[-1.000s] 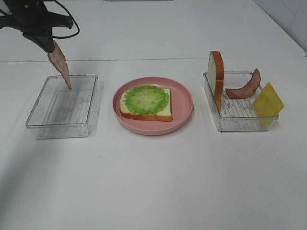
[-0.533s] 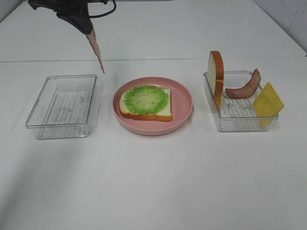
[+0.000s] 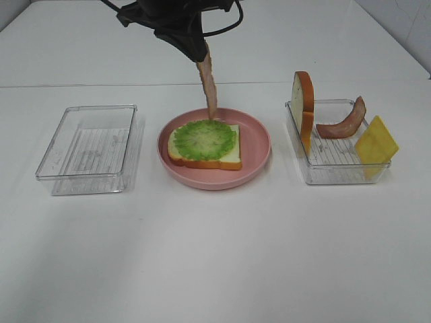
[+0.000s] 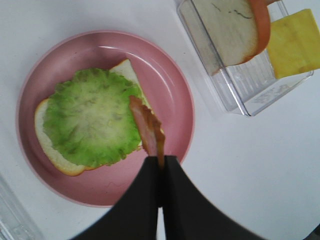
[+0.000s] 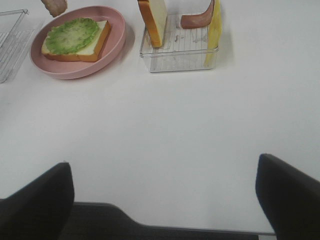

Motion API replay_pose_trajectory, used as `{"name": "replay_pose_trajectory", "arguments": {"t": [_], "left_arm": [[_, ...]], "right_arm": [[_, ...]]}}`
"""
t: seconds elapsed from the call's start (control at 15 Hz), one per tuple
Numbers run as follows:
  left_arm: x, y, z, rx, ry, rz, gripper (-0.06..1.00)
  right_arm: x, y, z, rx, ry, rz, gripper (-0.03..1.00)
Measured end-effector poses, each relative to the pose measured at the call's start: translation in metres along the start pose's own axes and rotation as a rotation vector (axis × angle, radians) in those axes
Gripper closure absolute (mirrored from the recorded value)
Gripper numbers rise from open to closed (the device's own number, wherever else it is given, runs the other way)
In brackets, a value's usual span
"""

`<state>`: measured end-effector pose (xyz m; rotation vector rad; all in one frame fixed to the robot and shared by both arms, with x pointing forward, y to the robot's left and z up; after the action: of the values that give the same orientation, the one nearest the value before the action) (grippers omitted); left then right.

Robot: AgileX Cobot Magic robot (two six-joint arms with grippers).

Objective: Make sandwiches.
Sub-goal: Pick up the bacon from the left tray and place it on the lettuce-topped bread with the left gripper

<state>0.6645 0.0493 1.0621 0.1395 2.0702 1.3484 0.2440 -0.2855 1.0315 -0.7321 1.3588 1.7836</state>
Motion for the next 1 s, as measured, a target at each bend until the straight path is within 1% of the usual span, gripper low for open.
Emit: {"name": "replay_pose_trajectory", "arguments": {"t": [0.13,0.33,0.4,0.53,0.6,0.67,0.8,0.93,1.0], "left_arm": [[0.001,-0.007,-0.004,0.04,0.011,0.009,0.94],[0.003,-0.026,-0.004,0.099,0.007,0.028,0.94],[0.003,-0.037,-0.004,0.139,0.004,0.024,0.94],[0.001,-0.043,-0.006,0.177,-0.003,0.001,0.94],[0.0,-0.044,-0.006,0.183,-0.006,-0.01,0.94],[-0.003,-0.052,-0.005,0.197,-0.014,-0.046,0.94],[-0.001,-0.065,-0.001,0.205,-0.025,-0.039,0.94],[0.004,-0.08,0.007,0.205,-0.019,-0.017,0.94],[0.008,-0.089,0.024,0.186,0.002,0.003,0.94]], "right_arm": [[0.0,0.0,0.0,0.0,0.0,0.0,0.03],[0.0,0.0,0.0,0.0,0.0,0.0,0.03],[0.0,0.0,0.0,0.0,0.0,0.0,0.03],[0.0,0.0,0.0,0.0,0.0,0.0,0.03],[0.0,0.0,0.0,0.0,0.0,0.0,0.03],[0.0,0.0,0.0,0.0,0.0,0.0,0.03],[0.0,0.0,0.0,0.0,0.0,0.0,0.03],[0.0,0.0,0.0,0.0,0.0,0.0,0.03],[0.0,0.0,0.0,0.0,0.0,0.0,0.03]]}}
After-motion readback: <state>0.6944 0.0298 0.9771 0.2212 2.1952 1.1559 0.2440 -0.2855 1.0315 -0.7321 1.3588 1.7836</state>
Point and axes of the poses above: a point on each arm's last joint axis where the gripper is mounted, y pointing back along that axis away from the gripper, z along the wrist's bending axis when the last joint is at zero, x = y × z, the point moved 1 cm from there along -y, pointing out along that axis toward the gripper, and after that the axes turned 11 degrees about -y, right-handed, at the moved point
